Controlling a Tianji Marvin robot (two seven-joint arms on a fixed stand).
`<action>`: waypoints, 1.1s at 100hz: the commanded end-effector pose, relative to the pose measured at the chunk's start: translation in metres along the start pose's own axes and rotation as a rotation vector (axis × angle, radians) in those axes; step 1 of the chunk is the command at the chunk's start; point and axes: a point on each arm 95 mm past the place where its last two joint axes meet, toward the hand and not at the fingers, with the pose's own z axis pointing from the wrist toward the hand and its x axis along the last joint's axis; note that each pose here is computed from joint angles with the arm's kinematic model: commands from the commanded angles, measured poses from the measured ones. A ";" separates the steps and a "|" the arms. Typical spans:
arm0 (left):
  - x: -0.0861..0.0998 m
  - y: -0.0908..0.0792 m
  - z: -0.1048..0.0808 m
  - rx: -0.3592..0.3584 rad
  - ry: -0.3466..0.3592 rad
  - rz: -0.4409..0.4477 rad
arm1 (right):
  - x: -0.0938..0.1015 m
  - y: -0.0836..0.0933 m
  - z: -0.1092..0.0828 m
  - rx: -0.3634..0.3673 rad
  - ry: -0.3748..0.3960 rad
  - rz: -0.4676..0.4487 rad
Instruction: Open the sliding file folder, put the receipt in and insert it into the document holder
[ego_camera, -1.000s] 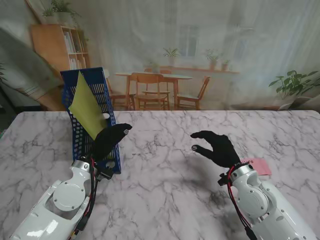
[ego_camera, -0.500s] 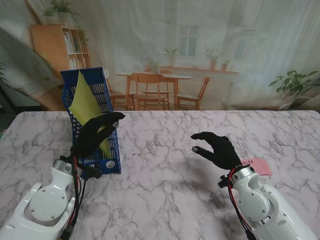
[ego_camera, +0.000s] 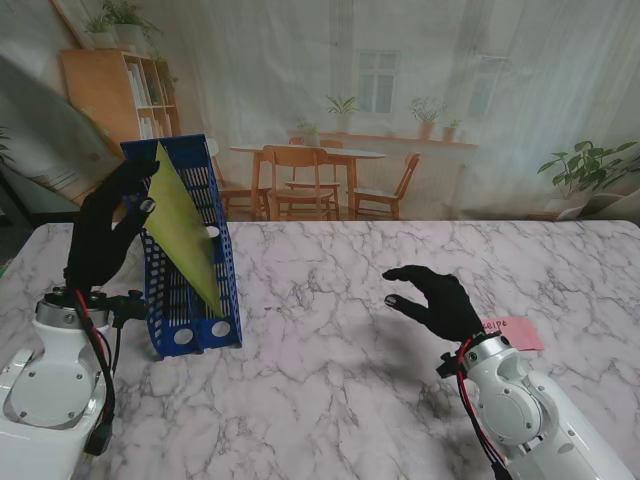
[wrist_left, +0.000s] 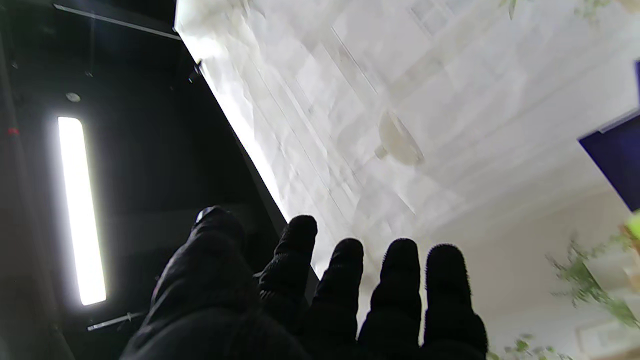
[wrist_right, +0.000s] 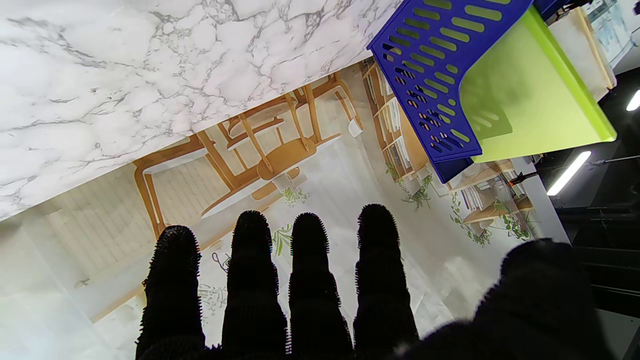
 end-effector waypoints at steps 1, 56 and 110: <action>-0.013 0.000 -0.009 0.019 -0.043 -0.005 | 0.000 -0.002 -0.001 0.003 -0.008 0.004; -0.080 0.028 -0.038 0.111 -0.313 -0.009 | 0.000 -0.004 -0.001 0.003 -0.031 0.007; -0.092 0.067 -0.030 0.090 -0.458 -0.043 | -0.001 -0.006 -0.002 0.005 -0.048 0.015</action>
